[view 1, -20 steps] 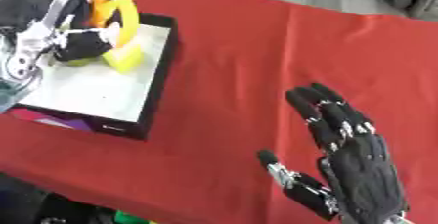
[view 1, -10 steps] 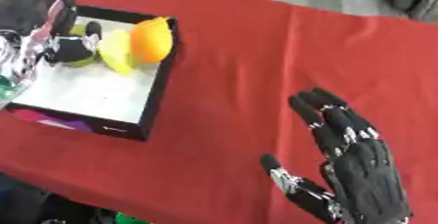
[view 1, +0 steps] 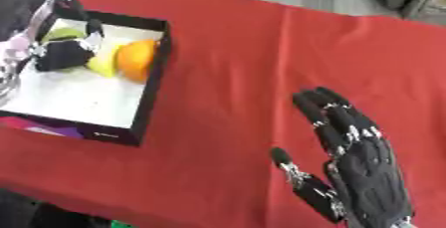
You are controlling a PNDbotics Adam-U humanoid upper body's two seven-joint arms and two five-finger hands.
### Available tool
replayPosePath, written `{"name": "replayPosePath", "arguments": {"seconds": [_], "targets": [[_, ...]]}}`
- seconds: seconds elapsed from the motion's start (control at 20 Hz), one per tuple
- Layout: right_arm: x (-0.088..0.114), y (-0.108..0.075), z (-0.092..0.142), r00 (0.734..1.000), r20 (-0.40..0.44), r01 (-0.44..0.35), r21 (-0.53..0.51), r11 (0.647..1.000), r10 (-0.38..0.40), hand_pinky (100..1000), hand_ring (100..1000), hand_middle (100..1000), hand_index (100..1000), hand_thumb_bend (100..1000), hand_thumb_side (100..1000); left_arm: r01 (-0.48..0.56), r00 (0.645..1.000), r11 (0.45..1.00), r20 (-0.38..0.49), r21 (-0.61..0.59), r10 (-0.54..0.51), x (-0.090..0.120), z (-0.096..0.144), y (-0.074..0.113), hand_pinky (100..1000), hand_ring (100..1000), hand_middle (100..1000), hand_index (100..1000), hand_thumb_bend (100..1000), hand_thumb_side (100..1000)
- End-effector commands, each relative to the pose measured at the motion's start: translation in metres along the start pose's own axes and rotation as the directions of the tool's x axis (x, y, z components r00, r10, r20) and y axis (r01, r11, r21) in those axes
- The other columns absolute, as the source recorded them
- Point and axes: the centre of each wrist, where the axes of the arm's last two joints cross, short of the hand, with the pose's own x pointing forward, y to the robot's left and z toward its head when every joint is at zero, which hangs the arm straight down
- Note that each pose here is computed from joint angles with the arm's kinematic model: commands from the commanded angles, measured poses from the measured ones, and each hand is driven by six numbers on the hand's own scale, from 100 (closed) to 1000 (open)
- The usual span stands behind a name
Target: Pick up the objects with one hand, pass them to the other hand, and then place them into the box on the other side of the table.
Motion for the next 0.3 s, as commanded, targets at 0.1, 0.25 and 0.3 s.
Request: {"name": "replayPosePath", "arguments": {"seconds": [0.1, 0.25, 0.3], "targets": [[-0.061, -0.032, -0.029, 0.922, -0.272, -0.359, -0.335, 0.871, 0.275, 700, 852, 805, 876, 368, 100, -0.284, 0.93, 0.951, 0.276, 0.122, 0.242, -0.002, 0.007, 0.039, 744, 772, 776, 865, 100, 620], [-0.108, -0.065, -0.044, 0.872, -0.33, -0.473, -0.368, 0.801, 0.363, 736, 868, 814, 878, 409, 100, -0.417, 0.869, 0.897, 0.353, 0.144, 0.347, -0.014, 0.013, 0.042, 748, 794, 793, 871, 100, 672], [-0.126, -0.081, -0.048, 0.848, -0.36, -0.512, -0.364, 0.778, 0.39, 747, 869, 814, 877, 479, 100, -0.455, 0.85, 0.878, 0.367, 0.149, 0.379, -0.019, 0.016, 0.042, 746, 795, 794, 871, 100, 672]]}}
